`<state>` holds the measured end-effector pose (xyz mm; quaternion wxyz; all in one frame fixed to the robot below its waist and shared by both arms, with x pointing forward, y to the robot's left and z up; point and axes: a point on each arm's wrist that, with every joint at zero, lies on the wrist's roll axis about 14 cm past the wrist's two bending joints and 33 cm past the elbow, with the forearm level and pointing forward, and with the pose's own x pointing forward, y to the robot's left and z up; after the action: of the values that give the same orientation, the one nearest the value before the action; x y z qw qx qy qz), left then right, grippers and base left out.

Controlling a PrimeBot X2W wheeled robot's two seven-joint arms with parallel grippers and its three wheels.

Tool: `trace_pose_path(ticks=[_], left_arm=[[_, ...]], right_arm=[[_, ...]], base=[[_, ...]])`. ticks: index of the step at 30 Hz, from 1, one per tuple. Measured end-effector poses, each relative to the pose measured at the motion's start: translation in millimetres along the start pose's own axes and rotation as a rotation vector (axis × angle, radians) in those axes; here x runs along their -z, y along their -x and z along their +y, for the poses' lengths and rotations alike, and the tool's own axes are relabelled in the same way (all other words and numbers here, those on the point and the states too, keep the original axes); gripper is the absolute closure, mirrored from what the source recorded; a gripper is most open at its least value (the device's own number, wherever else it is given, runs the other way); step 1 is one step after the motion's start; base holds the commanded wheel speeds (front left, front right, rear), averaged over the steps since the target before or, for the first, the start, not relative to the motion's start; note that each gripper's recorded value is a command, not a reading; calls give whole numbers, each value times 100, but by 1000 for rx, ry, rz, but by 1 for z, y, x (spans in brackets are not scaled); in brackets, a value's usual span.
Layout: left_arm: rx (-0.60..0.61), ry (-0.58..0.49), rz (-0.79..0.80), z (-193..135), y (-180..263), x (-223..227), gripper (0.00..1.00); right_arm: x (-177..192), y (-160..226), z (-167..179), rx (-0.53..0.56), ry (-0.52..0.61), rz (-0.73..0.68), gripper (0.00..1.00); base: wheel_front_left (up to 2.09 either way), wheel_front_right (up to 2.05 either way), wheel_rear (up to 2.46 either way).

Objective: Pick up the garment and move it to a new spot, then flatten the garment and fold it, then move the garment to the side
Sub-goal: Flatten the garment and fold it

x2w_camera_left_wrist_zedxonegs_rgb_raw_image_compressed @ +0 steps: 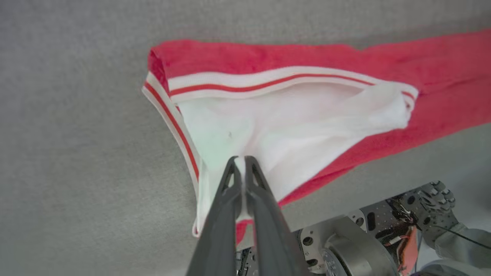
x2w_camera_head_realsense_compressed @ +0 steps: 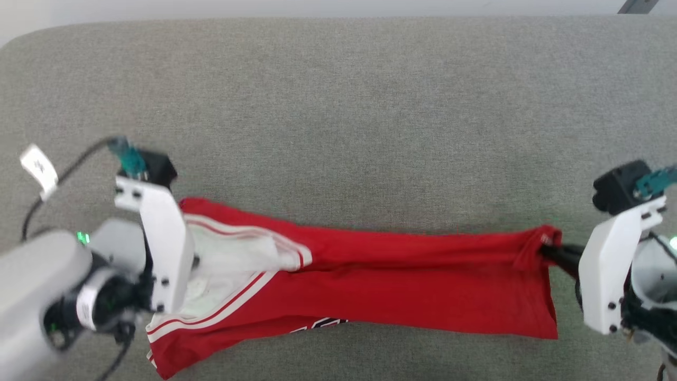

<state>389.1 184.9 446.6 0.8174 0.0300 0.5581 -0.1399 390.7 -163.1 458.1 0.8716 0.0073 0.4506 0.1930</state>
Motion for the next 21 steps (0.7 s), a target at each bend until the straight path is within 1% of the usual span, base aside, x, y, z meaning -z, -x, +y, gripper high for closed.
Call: trace_pose_path(ticks=[1,7,8,9,10,11,12,17,21], left_arm=[[0,0,0,0,0,0,100],[36,87,109,-9,-21,44,100],[36,96,120,-8,-25,49,72],[41,118,122,-8,-28,51,64],[48,134,119,-9,-31,52,54],[51,139,107,-9,-34,52,9],[50,144,89,-7,-35,49,0],[62,159,-55,-2,-33,29,0],[62,150,-203,3,-22,12,0]], right_arm=[[0,0,0,0,0,0,100],[28,-12,1,-12,-72,64,100],[31,-14,1,-13,-76,70,96],[33,-16,0,-9,-77,72,67],[33,-18,0,-8,-78,65,50],[32,-19,0,-9,-79,60,0],[31,-20,1,-10,-78,54,0],[24,-14,0,-10,-92,8,0],[28,-5,-7,5,-140,-14,0]], base=[[0,0,0],[0,0,0],[0,0,0],[0,0,0],[0,0,0],[0,0,0],[0,0,0],[0,0,0],[0,0,0]])
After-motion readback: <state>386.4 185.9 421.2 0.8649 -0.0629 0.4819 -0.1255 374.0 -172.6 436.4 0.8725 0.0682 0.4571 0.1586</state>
